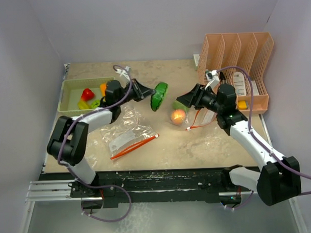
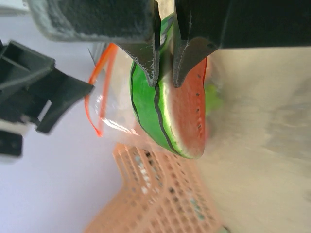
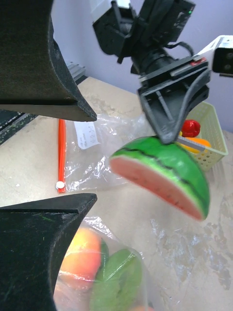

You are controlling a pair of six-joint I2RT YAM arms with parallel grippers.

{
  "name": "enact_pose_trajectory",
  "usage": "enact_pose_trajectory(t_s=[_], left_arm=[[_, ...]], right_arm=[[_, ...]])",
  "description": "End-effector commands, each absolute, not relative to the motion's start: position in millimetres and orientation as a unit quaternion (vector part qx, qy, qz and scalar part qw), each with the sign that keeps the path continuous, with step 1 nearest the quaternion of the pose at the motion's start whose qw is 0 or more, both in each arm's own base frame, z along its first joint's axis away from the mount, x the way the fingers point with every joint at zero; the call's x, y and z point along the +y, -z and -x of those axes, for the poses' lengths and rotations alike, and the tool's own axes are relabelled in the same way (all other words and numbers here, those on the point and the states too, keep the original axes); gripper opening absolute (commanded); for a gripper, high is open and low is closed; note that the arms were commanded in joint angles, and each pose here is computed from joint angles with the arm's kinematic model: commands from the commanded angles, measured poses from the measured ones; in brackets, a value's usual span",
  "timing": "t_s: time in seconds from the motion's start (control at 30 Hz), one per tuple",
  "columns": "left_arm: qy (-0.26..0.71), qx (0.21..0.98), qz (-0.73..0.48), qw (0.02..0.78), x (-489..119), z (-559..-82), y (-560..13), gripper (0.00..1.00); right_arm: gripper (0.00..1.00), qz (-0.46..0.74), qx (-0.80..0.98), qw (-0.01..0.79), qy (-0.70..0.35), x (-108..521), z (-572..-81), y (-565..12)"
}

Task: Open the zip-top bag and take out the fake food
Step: Place the fake fruit in the bin.

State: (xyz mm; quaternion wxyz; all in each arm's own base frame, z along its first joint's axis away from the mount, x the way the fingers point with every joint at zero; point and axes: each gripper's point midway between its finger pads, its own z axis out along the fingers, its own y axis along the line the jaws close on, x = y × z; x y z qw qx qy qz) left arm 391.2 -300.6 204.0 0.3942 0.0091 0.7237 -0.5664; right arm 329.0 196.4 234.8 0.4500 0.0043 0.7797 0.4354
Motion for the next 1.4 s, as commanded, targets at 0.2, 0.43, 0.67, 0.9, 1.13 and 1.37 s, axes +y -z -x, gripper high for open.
enact_pose_trajectory(t_s=[0.2,0.43,0.67,0.9,1.13,1.37], left_arm=[[0.358,0.785,0.113,0.492,-145.3,-434.3,-242.1,0.0],[0.176,0.815,0.202,0.514,-30.1,-435.8,-244.3,0.0],[0.065,0.832,0.261,0.485,31.9,-436.9,-218.4,0.0],[0.033,0.823,0.282,0.491,50.7,-452.2,-227.8,0.56],[0.059,0.815,0.28,0.504,43.7,-460.7,-236.9,0.83],[0.125,0.806,0.206,0.541,-36.6,-450.0,-263.1,0.82]], right_arm=[[0.63,0.015,0.771,0.467,-0.433,193.1,-323.5,-243.3],[0.63,0.018,0.77,0.458,-0.444,197.1,-322.8,-237.0],[0.63,0.021,0.771,0.456,-0.445,197.8,-322.1,-234.5],[0.63,0.021,0.772,0.453,-0.445,197.1,-318.3,-231.8],[0.63,0.018,0.773,0.455,-0.443,195.4,-315.8,-231.6],[0.63,0.006,0.798,0.477,-0.368,173.4,-322.2,-228.7]])
